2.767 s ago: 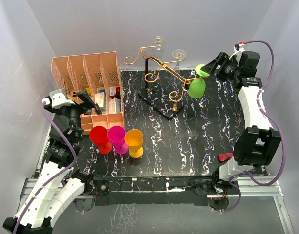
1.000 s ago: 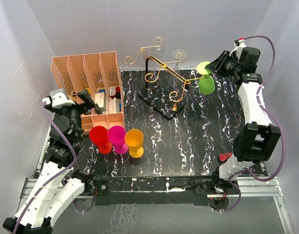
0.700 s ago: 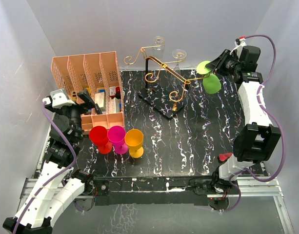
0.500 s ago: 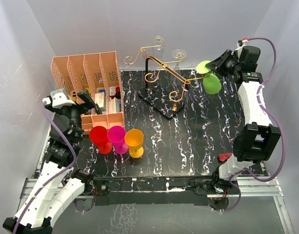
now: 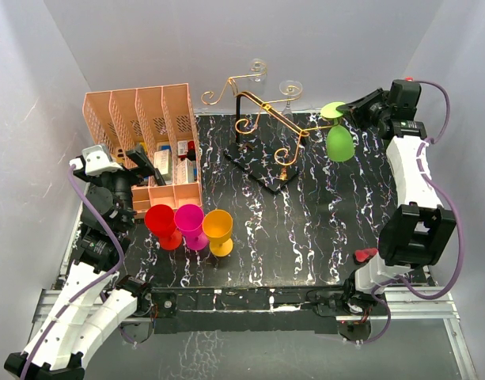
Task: Take the wine glass off the wine glass rack
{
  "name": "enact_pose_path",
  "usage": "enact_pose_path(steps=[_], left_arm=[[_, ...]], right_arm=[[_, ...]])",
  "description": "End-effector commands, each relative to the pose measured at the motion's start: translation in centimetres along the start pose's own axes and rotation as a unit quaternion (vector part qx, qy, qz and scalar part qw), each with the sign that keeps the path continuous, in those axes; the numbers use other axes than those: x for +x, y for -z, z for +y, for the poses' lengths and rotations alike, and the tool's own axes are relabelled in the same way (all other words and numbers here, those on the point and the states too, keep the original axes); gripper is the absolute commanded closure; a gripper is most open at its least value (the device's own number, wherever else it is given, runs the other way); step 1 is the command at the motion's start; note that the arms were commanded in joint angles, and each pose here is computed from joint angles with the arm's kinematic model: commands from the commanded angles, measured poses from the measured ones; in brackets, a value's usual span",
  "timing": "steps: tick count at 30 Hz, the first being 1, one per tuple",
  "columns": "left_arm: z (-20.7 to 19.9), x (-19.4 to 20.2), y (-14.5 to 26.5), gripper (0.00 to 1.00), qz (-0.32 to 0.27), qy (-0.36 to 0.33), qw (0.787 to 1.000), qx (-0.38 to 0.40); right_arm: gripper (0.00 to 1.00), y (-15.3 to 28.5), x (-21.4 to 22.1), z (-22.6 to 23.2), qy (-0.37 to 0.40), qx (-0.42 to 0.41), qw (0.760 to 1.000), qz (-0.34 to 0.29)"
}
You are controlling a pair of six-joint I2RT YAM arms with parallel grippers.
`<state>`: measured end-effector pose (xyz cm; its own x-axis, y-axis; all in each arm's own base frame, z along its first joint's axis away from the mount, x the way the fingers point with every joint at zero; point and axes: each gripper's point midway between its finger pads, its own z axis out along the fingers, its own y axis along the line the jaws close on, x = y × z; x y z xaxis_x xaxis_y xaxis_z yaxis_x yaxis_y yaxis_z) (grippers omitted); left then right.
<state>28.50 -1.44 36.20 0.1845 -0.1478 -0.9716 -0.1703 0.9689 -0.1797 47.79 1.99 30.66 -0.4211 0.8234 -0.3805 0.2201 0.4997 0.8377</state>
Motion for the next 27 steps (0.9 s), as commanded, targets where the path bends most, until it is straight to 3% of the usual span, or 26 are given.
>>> enact_pose_path(steps=[1,7,16,27], left_arm=[[-0.2,-0.7,0.1,0.03,-0.013,0.006,1.000,0.005],[-0.2,-0.6,0.1,0.03,-0.012,0.005,1.000,0.005],[-0.4,-0.4,0.0,0.03,-0.009,0.006,1.000,0.008],[-0.6,-0.2,-0.1,0.03,-0.005,0.005,1.000,0.011]], right_arm=[[0.92,2.6,-2.1,1.8,-0.003,-0.008,0.998,-0.064],[0.92,3.3,-1.5,1.8,0.000,-0.014,0.998,-0.055],[0.92,4.4,1.5,3.8,0.056,-0.079,0.995,0.026],[0.92,4.7,4.0,7.0,0.108,-0.207,0.964,0.126]])
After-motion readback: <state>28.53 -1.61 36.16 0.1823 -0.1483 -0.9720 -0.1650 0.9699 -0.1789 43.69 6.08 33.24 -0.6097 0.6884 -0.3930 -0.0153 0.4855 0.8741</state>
